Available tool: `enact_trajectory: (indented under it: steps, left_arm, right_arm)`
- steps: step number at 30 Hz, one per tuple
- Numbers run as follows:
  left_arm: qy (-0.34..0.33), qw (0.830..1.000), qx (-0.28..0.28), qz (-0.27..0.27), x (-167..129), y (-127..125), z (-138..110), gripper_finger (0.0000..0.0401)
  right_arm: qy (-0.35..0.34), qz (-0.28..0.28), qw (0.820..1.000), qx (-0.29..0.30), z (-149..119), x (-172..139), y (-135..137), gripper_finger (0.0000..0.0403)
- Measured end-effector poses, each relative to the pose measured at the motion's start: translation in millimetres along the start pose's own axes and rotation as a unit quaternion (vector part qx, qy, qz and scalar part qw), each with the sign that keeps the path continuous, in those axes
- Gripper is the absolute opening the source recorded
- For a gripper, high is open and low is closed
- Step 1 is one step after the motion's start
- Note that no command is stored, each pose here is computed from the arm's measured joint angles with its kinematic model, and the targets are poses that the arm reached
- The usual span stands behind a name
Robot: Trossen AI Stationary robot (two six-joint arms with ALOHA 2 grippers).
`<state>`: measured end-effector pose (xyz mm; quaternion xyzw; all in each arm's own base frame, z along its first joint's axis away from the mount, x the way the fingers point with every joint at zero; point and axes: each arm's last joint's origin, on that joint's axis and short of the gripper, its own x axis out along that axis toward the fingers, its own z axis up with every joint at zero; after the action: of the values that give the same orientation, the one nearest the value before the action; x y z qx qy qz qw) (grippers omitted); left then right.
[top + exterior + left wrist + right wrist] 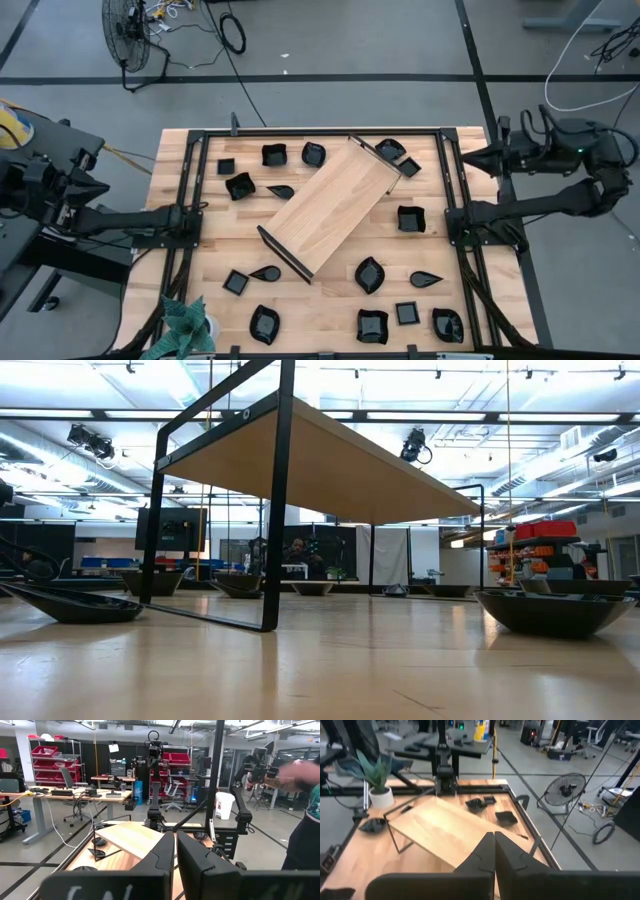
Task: Pick & Place Mini shaped plates
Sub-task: Put the black wave square shaped bowl on the shelf
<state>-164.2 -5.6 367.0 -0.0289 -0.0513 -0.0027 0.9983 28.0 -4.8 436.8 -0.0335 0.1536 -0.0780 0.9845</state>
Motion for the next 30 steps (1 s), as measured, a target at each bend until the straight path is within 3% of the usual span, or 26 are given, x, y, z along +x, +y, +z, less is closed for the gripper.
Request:
enact_trajectory:
  steps: [10, 15, 25, 30]
  left_arm:
    - [0.000, 1.000, 0.000, 0.000, 0.0, -0.1, 0.0, 0.0025]
    - [0.000, 1.000, 0.000, 0.000, 0.0, -0.1, 0.0, 0.0026]
    - [0.000, 1.000, 0.000, 0.000, 0.1, -0.1, 0.0, 0.0025]
    - [0.000, 1.000, 0.000, 0.000, 0.1, -0.1, 0.0, 0.0025]
  right_arm:
    - [0.071, 0.011, 0.997, -0.015, -9.7, 6.1, 1.7, 0.0002]
    - [0.110, 0.042, 0.993, -0.014, -16.1, 6.8, 3.8, 0.0002]
    - [0.220, 0.059, 0.973, -0.030, -29.5, 13.3, 5.9, 0.0002]
    - [0.239, 0.067, 0.967, -0.058, -26.8, 24.5, 7.2, 0.0002]
